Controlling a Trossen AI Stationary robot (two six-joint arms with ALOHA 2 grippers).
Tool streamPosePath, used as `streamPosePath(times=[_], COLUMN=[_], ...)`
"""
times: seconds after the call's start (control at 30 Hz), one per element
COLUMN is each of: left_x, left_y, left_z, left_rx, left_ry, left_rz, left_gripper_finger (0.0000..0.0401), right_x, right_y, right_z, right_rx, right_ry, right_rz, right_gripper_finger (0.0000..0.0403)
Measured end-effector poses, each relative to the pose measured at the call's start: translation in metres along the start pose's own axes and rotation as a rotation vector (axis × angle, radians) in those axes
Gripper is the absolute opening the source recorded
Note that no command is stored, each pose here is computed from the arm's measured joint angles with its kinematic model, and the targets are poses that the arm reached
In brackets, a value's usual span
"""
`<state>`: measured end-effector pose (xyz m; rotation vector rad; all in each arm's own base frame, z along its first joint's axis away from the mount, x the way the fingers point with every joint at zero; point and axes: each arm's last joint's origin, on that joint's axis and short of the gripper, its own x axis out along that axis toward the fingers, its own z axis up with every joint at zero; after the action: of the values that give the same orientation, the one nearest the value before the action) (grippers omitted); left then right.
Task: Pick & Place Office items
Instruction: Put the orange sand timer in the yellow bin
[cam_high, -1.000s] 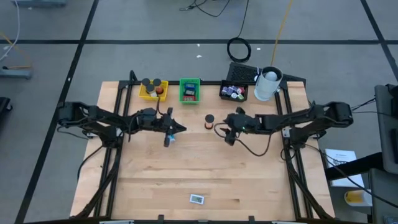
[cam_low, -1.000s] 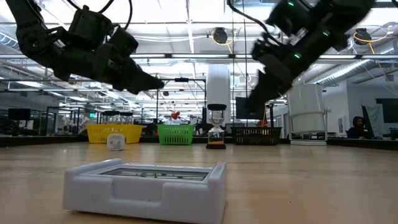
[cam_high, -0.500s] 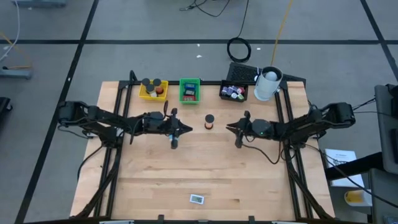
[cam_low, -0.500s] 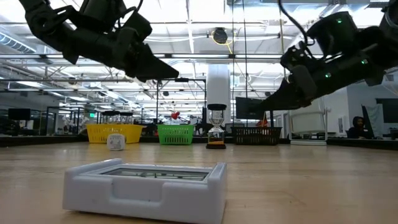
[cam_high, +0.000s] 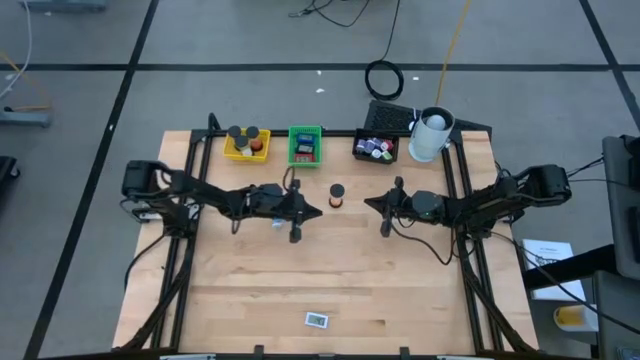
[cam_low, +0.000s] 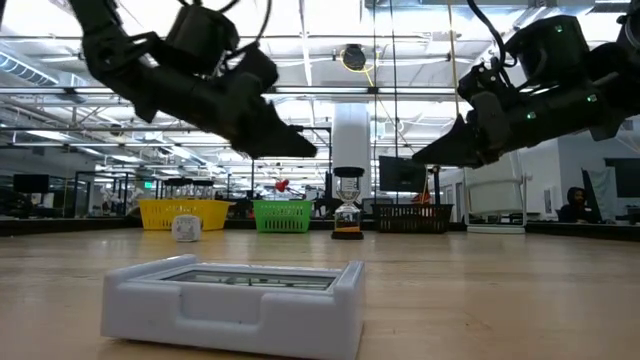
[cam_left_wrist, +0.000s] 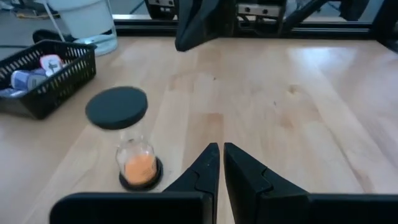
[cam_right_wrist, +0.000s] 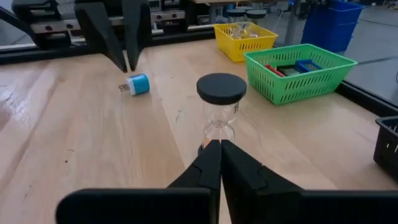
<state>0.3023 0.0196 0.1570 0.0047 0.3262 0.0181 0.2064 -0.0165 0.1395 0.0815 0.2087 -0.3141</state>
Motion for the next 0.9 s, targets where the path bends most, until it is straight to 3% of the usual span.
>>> streamPosePath(times=[0.23,0.67,0.9], left_x=[0.012,0.009,0.011], left_y=[0.001,0.001,0.002], left_z=[0.017,0.023,0.029], left_rx=[-0.014,-0.054,-0.077], left_ry=[-0.027,-0.011,-0.023], left_rz=[0.004,0.003,0.007], left_gripper_finger=[0.0054,0.0244,0.0283], right_x=[0.000,0.000,0.000], right_y=[0.000,0.000,0.000], right_z=[0.000,-0.001,-0.001], right_rx=[0.000,0.002,0.001], right_ry=[0.002,0.008,0.012], right_rz=[-0.001,-0.001,-0.001], right_gripper_finger=[0.0002,0.0001,0.0001])
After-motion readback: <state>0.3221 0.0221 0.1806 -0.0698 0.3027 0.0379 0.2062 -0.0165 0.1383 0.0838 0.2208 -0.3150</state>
